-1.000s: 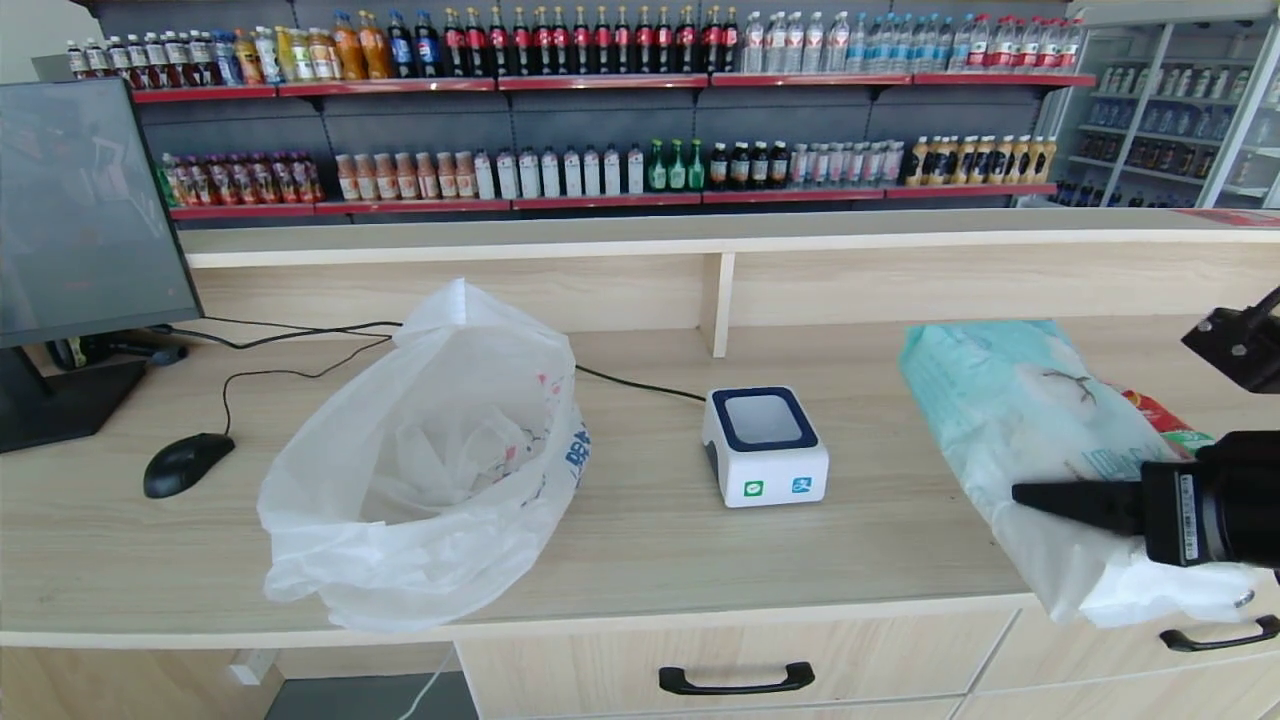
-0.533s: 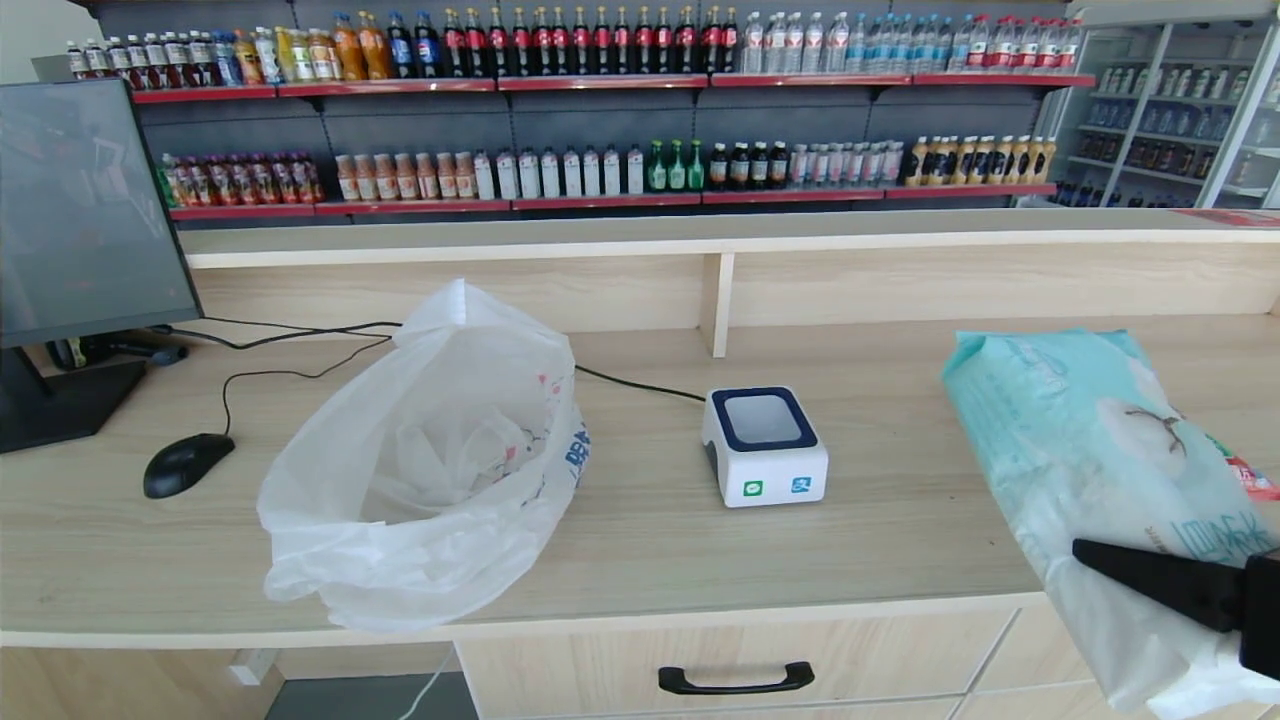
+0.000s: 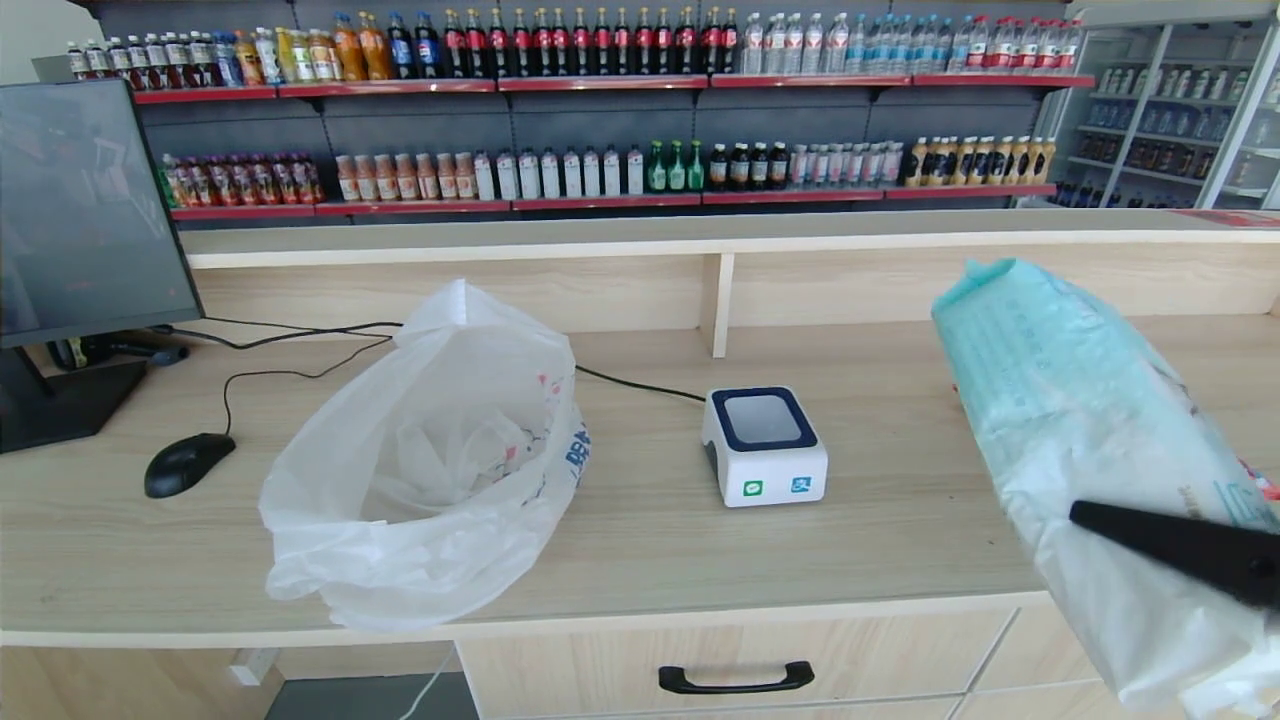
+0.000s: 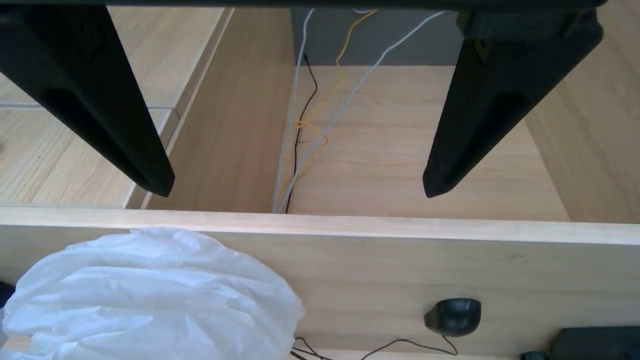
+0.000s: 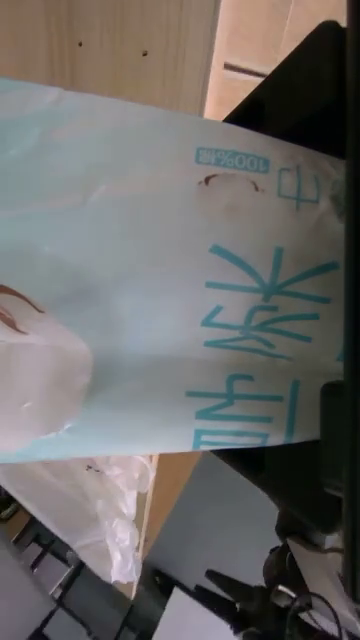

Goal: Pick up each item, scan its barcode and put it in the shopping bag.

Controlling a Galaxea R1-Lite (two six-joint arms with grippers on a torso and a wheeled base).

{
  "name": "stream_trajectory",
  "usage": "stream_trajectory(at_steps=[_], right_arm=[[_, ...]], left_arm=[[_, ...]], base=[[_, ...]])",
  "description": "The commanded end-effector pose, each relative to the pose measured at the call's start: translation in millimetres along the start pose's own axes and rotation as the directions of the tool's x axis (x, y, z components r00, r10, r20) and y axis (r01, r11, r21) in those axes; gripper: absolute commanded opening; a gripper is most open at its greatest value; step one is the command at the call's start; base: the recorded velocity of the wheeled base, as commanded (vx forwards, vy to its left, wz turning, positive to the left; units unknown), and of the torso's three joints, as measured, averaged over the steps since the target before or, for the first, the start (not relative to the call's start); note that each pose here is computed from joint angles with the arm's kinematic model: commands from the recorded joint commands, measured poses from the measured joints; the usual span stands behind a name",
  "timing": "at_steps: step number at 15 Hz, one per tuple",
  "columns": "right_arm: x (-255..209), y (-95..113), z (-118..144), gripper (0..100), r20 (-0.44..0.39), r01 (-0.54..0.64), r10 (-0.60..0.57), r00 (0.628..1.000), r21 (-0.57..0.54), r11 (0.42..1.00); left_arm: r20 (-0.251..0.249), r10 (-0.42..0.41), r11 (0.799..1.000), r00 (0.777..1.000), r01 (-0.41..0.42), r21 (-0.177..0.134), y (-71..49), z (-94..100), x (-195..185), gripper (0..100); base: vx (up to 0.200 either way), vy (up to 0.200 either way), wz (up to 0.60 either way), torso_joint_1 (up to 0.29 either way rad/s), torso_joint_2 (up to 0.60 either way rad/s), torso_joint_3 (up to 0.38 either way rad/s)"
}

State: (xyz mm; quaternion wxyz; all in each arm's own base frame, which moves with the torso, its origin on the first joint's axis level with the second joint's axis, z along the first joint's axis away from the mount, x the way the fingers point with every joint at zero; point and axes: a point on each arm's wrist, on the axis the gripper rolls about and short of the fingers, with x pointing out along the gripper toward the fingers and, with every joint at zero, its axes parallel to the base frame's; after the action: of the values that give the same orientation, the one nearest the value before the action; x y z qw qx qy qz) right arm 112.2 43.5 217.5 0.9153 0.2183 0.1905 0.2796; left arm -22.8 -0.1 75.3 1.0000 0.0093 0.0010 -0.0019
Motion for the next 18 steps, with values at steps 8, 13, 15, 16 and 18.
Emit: stream_trajectory(at_steps=[8,13,15,16,18], right_arm=[[100,12,23,0,0.085,-0.235,0.230,0.970,0.580,0.780],[105,16,27,0,0.015,-0.224,0.350,0.937,0.794,0.565],[110,19,31,0,-0.025,-0.195,0.425,0.905,0.864,0.464],[114,18,35,0,-0.041,-0.183,0.452,0.891,0.879,0.441],[118,17,42,0,-0.073,-0.156,0.509,0.857,0.906,0.393]], left_arm=[[0.001,-0.001,1.000,1.000,0.001,0.000,0.0,0.0,0,100],[0.001,0.001,1.000,1.000,-0.001,0.000,0.0,0.0,0,100],[0.001,0.001,1.000,1.000,-0.001,0.000,0.0,0.0,0,100],[0.001,0.001,1.000,1.000,-0.001,0.000,0.0,0.0,0,100],[0.001,0.001,1.000,1.000,-0.001,0.000,0.0,0.0,0,100]], base=[[0.000,0.000,0.00,0.000,0.00,0.000],[0.000,0.000,0.00,0.000,0.00,0.000],[0.000,0.000,0.00,0.000,0.00,0.000],[0.000,0.000,0.00,0.000,0.00,0.000],[0.000,0.000,0.00,0.000,0.00,0.000]])
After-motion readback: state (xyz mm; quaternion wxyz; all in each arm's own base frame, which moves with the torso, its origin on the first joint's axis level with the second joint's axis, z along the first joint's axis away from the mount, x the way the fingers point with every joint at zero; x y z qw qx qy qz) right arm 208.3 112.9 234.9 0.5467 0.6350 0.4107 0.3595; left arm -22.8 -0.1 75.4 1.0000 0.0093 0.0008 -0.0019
